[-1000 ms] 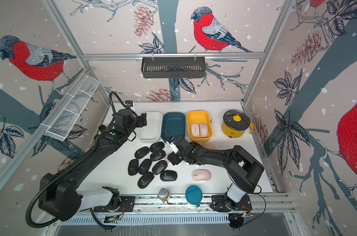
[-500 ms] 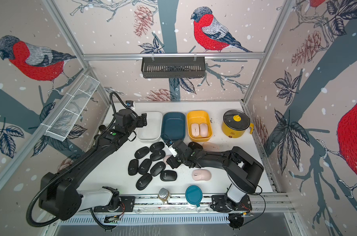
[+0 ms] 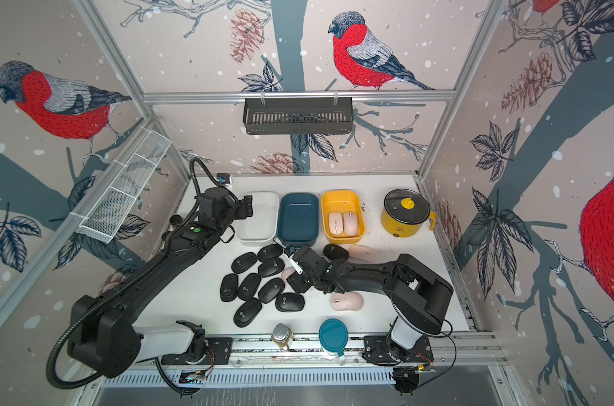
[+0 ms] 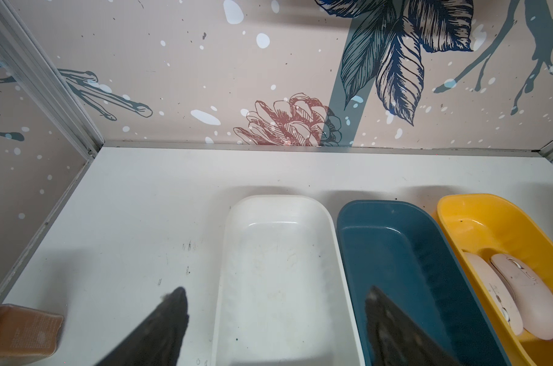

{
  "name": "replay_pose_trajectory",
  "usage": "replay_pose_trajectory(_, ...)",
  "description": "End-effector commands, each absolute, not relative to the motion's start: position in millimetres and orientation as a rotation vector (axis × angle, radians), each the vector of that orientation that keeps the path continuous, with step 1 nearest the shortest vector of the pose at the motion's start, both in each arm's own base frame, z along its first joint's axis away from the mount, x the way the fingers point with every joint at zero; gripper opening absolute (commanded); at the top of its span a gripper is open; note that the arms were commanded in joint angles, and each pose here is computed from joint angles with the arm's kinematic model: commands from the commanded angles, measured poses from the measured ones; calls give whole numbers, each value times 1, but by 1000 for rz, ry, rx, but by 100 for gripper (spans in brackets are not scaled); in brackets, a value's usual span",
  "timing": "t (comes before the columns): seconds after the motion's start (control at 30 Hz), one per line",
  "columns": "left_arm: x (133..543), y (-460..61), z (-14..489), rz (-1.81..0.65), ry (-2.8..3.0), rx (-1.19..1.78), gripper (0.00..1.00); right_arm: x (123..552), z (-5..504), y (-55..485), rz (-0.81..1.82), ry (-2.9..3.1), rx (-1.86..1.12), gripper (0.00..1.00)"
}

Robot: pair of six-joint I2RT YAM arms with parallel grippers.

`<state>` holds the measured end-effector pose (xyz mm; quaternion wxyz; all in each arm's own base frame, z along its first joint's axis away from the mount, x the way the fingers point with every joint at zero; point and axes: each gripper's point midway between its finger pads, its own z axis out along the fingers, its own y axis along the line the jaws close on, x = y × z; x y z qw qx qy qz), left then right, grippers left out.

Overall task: Place the mice by color into the storage box
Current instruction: Pick up the mouse from the center of the board.

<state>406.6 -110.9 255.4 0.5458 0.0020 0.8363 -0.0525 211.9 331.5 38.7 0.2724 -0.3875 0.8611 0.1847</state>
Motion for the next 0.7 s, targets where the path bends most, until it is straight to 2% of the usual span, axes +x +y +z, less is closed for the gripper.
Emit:
replay_pose_trajectory(0.0,409,-111,259,-116,1966,7,86,210,25,323,415,2356,-1076,78)
replay_pose_trajectory(0.43,410,-112,255,-110,1976,12,86,216,19,329,396,2358,-1072,76)
replay_pose_trajectory(0.67,411,-112,251,-104,1985,13,86,221,17,328,362,2350,-1055,70)
